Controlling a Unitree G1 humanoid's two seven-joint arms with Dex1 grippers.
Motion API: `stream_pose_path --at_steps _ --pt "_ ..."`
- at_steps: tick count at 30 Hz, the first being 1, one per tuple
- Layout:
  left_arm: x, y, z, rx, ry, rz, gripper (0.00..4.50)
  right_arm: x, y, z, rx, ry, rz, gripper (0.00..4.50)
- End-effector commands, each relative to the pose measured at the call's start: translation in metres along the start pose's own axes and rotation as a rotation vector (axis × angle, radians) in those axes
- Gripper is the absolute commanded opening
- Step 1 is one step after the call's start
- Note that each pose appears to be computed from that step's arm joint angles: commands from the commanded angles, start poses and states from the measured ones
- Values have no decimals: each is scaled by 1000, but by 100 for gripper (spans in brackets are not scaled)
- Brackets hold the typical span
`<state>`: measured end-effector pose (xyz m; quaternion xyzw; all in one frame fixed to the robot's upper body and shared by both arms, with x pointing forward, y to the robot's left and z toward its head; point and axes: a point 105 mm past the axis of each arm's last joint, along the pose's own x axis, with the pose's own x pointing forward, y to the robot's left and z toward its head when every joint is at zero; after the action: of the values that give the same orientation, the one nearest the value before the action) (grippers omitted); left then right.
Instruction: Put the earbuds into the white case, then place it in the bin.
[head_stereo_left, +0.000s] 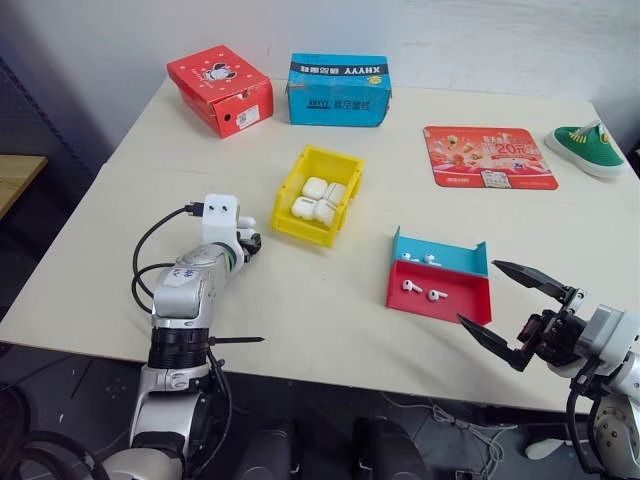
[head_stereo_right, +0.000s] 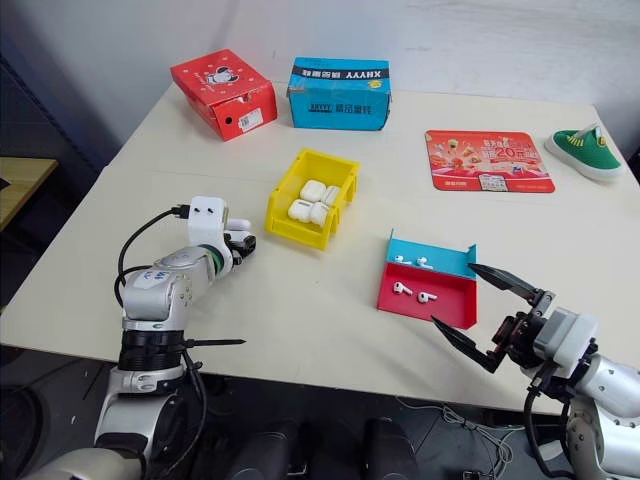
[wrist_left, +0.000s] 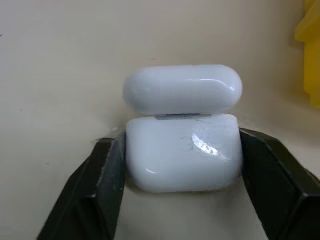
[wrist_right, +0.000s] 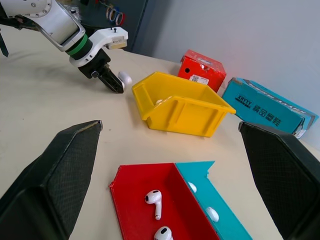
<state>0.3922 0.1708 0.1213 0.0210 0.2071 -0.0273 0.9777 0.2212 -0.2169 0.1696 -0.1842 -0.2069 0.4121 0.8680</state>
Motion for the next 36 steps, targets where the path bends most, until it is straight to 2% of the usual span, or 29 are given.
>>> stream_pose_path --at_steps 1,3,7,10,12,15,18,19,22,24,28,30,33,36 --pt "-2 5 -17 4 62 5 280 0 -4 9 -42 -10 0 450" --pt "-6 11 -14 12 39 7 280 -1 -3 8 -42 -9 -1 450" --pt "-32 42 23 55 -218 -44 280 -3 -5 7 -47 6 -7 450" --pt "-80 41 55 97 -537 -408 280 -8 -8 4 -30 49 -9 450" --pt "-116 34 62 145 -675 -663 280 -14 -11 1 -12 96 -3 450" --pt "-143 23 63 214 -717 -888 280 -24 -27 6 12 151 -65 450" --pt "-159 0 68 250 -770 -1076 280 -38 -36 4 25 271 -95 450" --pt "-167 -11 71 248 -827 -1158 280 -46 -38 5 32 307 -113 450" --pt "-184 -46 70 202 -915 -1374 280 -92 -36 -4 77 528 -220 450" --pt "-187 -59 67 201 -931 -1428 280 -109 -32 -5 98 589 -254 450" --pt "-190 -95 53 91 -942 -1596 280 -170 -19 -13 156 732 -396 450" --pt "-190 -108 47 54 -954 -1651 280 -187 -14 -14 175 772 -442 450" --pt "-185 -127 43 14 -1009 -1658 280 -201 -9 -17 191 801 -476 450" --pt "-178 -139 39 -14 -1032 -1643 280 -198 -6 -19 197 789 -450 450"
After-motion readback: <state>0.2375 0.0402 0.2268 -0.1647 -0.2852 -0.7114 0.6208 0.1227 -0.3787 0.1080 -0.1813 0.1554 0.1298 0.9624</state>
